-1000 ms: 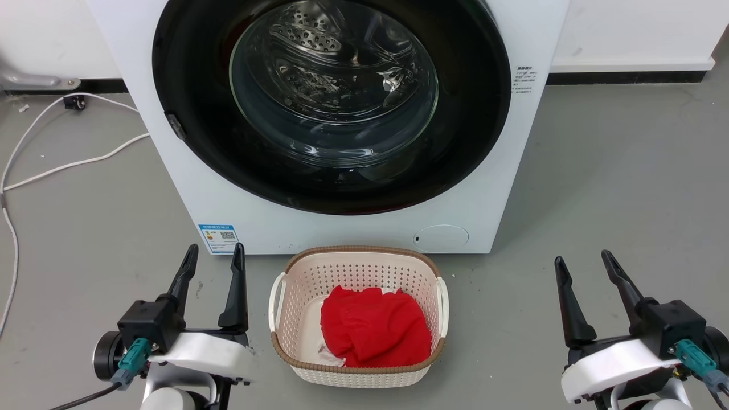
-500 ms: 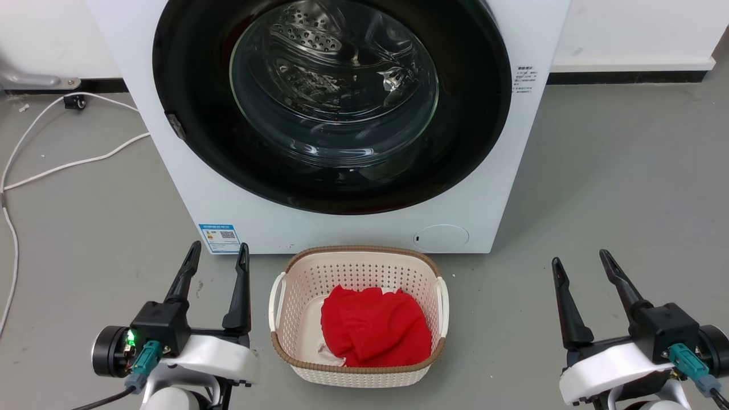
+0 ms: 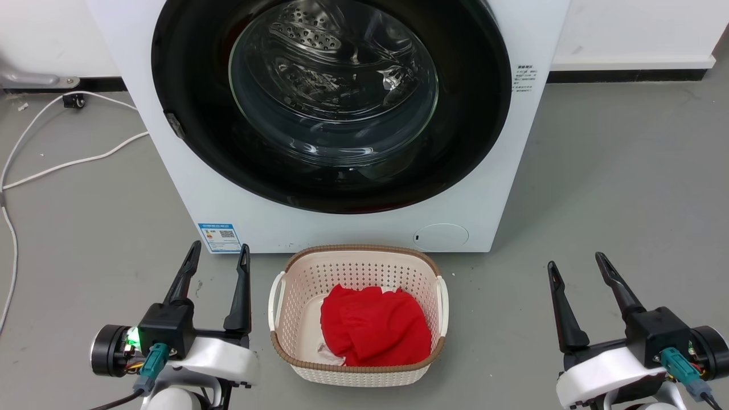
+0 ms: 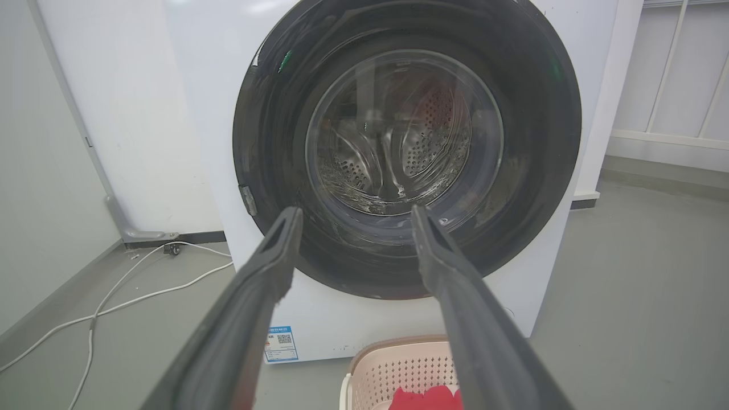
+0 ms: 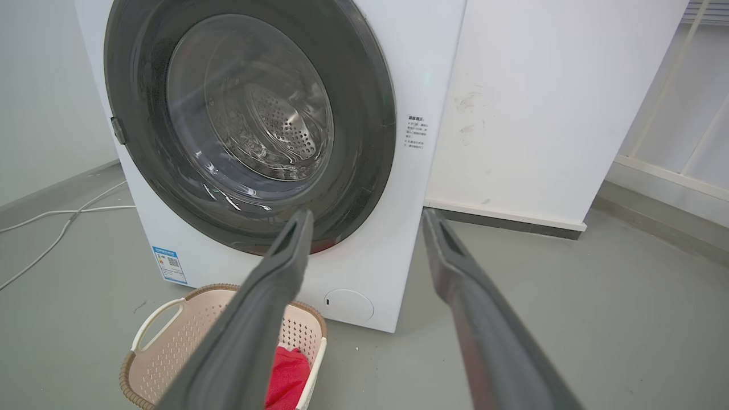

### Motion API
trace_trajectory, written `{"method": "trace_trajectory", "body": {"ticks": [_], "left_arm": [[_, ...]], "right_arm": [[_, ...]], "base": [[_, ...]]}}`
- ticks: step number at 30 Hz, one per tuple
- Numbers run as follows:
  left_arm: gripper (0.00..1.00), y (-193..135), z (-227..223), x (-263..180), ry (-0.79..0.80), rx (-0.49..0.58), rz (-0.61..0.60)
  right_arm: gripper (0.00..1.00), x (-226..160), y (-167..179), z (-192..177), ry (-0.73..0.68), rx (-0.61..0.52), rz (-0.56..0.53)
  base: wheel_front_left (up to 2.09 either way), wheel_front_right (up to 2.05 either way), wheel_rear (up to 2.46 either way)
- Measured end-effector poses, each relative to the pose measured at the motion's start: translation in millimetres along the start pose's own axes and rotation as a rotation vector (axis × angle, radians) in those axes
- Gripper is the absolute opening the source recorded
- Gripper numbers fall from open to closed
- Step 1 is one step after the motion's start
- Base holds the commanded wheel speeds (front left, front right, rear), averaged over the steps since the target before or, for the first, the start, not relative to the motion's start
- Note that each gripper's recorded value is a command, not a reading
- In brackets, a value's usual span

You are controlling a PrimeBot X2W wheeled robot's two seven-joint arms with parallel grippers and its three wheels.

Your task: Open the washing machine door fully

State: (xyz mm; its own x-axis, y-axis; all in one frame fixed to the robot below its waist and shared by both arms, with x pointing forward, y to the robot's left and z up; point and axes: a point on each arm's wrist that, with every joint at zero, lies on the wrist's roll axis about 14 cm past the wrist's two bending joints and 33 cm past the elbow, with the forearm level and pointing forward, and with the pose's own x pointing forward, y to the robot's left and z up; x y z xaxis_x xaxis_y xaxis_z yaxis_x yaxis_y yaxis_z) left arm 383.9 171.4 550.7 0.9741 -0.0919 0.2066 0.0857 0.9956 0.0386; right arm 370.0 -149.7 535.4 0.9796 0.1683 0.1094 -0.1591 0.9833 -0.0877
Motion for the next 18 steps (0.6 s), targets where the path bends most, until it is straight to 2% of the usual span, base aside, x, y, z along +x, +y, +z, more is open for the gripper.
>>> {"method": "trace_trajectory", "body": {"ticks": [9, 10, 11, 12, 18], "left_arm": [[1.00, -0.1, -3.0, 0.5, 0.007, -0.012, 0.001], [1.00, -0.1, -3.4, 0.6, 0.008, -0.012, 0.002], [1.00, 0.3, -3.6, 0.6, 0.009, -0.012, 0.003], [1.00, 0.2, -3.9, 0.7, 0.010, -0.012, 0.003], [1.00, -0.6, -4.2, 1.2, 0.010, -0.015, 0.003]], "right_arm": [[1.00, -0.6, 0.8, -1.3, 0.005, 0.004, 0.001], [0.96, -0.6, 0.5, -0.8, 0.002, 0.016, -0.001], [0.41, -0.6, 0.3, 0.3, -0.003, 0.027, -0.002], [0.00, -0.6, 0.4, 1.2, -0.007, 0.034, -0.003], [0.00, 0.0, 0.5, 7.1, -0.027, 0.048, -0.003]], "base": [[0.00, 0.00, 0.00], [0.00, 0.00, 0.00], [0.00, 0.00, 0.00], [0.00, 0.00, 0.00], [0.00, 0.00, 0.00]]}}
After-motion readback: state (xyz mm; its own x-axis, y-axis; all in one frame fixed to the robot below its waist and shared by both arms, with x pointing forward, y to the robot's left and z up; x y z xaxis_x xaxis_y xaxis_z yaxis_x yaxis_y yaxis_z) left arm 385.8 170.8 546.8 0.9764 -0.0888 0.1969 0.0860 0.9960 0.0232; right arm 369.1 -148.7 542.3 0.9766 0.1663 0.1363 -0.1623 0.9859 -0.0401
